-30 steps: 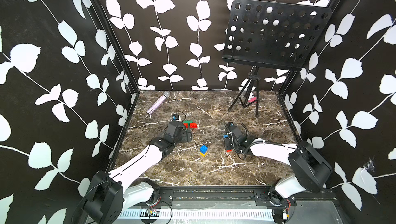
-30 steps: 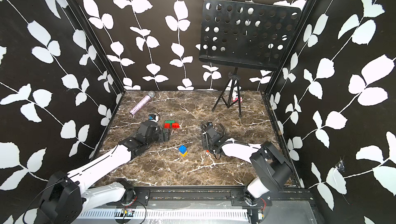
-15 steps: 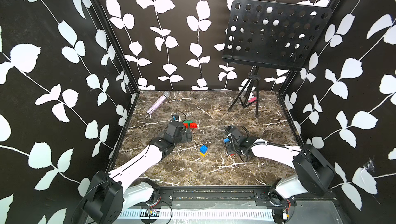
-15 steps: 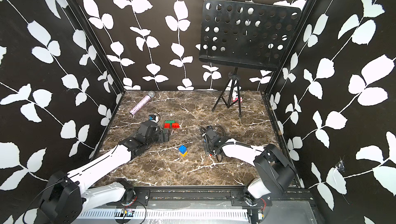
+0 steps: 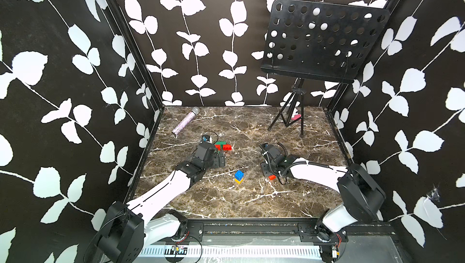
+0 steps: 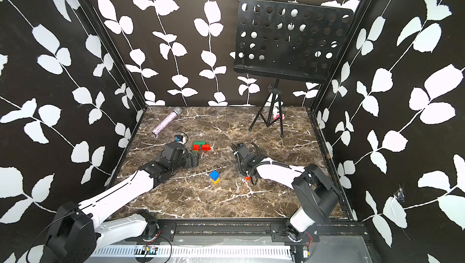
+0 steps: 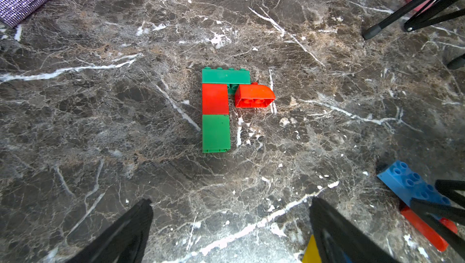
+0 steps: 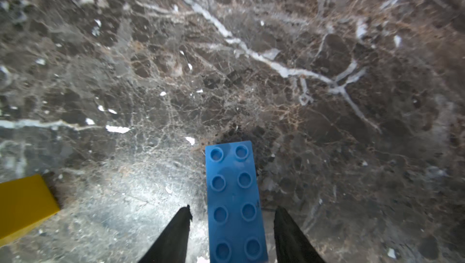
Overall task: Assemble the letter r with lego
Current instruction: Pick up the lego brick from the center of the board.
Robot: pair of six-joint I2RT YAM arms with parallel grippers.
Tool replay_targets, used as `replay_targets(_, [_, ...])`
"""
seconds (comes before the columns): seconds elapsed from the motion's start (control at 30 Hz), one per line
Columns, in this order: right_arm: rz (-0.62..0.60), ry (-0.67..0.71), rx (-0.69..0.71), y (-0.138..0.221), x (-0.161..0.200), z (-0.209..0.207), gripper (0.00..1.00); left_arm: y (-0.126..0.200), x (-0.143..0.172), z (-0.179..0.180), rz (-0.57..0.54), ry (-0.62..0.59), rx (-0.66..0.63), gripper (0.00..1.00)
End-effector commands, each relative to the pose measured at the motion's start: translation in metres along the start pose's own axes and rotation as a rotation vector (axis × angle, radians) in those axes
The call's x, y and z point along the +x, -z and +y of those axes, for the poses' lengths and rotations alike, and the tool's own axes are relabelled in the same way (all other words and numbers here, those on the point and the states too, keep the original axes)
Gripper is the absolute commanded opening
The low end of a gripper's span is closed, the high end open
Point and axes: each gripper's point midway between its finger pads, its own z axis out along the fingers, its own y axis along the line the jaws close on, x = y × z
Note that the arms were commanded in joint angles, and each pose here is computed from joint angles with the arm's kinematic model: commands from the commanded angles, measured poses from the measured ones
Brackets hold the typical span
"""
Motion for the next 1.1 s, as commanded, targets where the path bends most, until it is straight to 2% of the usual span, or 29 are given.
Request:
replay_targets(0.0, [-0.006,0.015,0.001,-0.006,-0.009,0.0,0.53,0.004,-0.009,0.0,-0.016,-0.01,-0.004,0.99])
replay_targets(0.57, [-0.027,-0.006,-0.028,-0.017,-0.02,-0.002,0.47,-0.002,-0.008,-0.005,0.009,-0.021,0.005,0.99])
replay_targets(0.83, [-0.04,-0.007,-0.022,-0.017,-0.022,-0.004,0.38,-0.004,-0.008,-0.005,0.014,-0.028,0.007,0.99])
replay_targets(1.07, [-0.065,-0.002,-0.031,-0.011,-0.028,-0.003,0.4,-0.005,-0.006,-0.006,0.02,-0.029,0.006,0.99])
